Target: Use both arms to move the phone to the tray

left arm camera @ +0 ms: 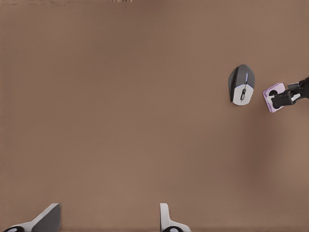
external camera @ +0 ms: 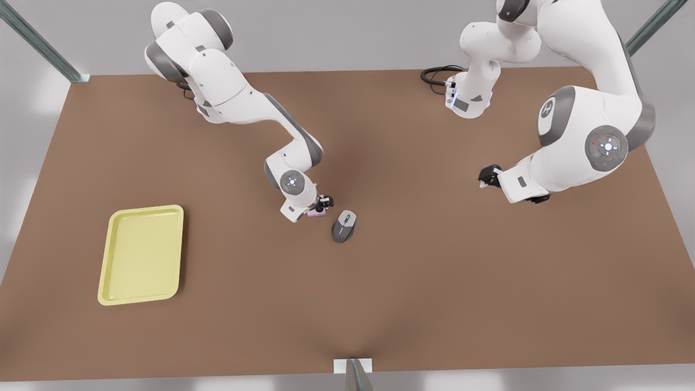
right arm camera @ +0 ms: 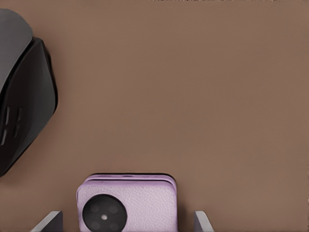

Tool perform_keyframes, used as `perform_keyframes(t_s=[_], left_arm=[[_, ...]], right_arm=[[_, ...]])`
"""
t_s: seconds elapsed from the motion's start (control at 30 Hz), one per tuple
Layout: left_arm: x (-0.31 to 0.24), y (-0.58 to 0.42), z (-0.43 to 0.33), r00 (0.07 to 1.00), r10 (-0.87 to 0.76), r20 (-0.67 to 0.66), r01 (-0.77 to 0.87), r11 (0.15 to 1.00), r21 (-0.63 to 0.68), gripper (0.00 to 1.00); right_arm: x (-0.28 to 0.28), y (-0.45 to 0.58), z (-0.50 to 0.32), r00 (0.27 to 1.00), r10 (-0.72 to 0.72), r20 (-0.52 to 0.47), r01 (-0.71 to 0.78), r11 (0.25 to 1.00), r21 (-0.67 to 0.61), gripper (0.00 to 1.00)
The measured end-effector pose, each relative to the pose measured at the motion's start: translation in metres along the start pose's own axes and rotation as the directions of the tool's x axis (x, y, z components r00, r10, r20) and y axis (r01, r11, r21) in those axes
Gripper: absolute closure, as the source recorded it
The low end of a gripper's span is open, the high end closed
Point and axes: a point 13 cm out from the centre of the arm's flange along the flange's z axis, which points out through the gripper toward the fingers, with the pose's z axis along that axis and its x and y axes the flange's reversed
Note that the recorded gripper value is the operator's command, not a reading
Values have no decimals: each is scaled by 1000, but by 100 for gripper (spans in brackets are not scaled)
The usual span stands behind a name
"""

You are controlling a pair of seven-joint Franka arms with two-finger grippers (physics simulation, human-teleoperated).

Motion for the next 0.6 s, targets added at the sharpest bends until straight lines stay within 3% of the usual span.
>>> perform_keyframes(t_s=[0.6], left_arm=[[0, 13, 5, 1000, 0, -8, 0, 1000, 5, 0]], right_arm=[[6, -5, 14, 993, -117, 11, 116, 992, 58, 4]])
